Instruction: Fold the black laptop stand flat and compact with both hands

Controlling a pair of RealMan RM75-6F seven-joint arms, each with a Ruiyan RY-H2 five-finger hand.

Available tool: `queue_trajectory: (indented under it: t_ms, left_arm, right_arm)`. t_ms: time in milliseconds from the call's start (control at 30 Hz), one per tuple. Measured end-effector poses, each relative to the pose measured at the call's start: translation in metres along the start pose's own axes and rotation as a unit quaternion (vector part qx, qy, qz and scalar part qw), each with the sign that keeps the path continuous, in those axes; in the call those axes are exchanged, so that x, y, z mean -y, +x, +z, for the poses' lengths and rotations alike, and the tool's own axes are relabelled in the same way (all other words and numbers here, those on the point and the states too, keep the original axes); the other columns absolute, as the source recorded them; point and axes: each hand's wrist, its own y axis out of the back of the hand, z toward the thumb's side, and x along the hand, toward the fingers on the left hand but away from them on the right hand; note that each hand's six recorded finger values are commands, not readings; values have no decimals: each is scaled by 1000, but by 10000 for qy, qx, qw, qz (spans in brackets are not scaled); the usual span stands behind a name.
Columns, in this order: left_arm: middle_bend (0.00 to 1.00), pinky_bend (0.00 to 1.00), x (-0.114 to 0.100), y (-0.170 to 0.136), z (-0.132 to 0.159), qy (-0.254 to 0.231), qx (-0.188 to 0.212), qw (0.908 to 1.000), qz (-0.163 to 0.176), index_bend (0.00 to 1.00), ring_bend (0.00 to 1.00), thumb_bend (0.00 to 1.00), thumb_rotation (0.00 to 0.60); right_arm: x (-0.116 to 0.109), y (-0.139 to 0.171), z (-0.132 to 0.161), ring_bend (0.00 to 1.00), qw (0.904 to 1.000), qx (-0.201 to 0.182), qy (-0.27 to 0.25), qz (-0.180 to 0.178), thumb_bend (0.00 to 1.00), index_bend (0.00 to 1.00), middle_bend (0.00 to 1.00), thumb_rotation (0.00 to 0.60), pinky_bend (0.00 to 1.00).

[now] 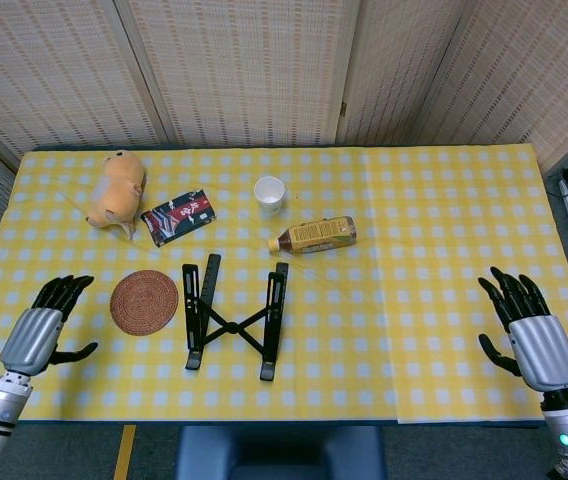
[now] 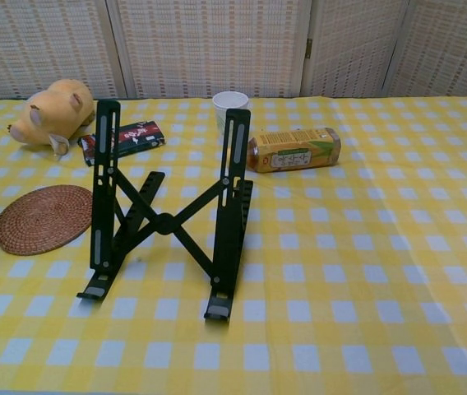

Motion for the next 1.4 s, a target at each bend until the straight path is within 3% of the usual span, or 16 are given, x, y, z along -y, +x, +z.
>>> queue_trajectory:
  t_ms: [233, 467, 633, 767, 933, 1200, 1267, 1400]
  left_arm:
    - [109, 40, 17, 42, 20, -867, 232, 9929, -778, 4, 36, 224, 600]
    - [104, 49, 36, 87, 44, -1730, 312, 9738, -1441, 0, 36, 221, 600]
    - [104, 63, 47, 107, 58, -2241, 311, 9595, -1676, 10, 51, 221, 600]
    - [129, 165, 54, 117, 70, -2798, 347, 9420, -1822, 64, 117, 222, 600]
    - [225, 215, 61, 123, 82, -3484, 442, 9148, -1994, 149, 216, 222, 600]
    - [388, 287, 68, 121, 93, -4603, 732, 8580, -2160, 295, 374, 223, 600]
    - [401, 301, 68, 118, 94, -4712, 885, 8499, -2186, 315, 387, 223, 600]
    - [426, 332, 68, 108, 95, -4735, 1140, 8445, -2228, 340, 415, 223, 600]
  right_arm:
    - [1, -2, 4, 62, 10000, -77, -6, 45, 394, 0, 8, 600, 0]
    - [4, -2, 8, 66, 9999, -95, -43, 72, 395, 0, 9, 600, 0]
    - [6, -2, 8, 68, 9999, -57, -75, 102, 395, 0, 11, 600, 0]
    - [9, -2, 7, 68, 9998, -23, -107, 135, 394, 0, 12, 600, 0]
    - [12, -3, 8, 71, 9998, -9, -136, 166, 395, 0, 16, 600, 0]
    - [27, -10, 14, 74, 9979, -118, -414, 491, 395, 0, 20, 600, 0]
    - [31, -12, 17, 74, 9967, -179, -541, 584, 395, 0, 21, 600, 0]
    - [39, -19, 28, 74, 9920, -370, -884, 820, 394, 0, 24, 600, 0]
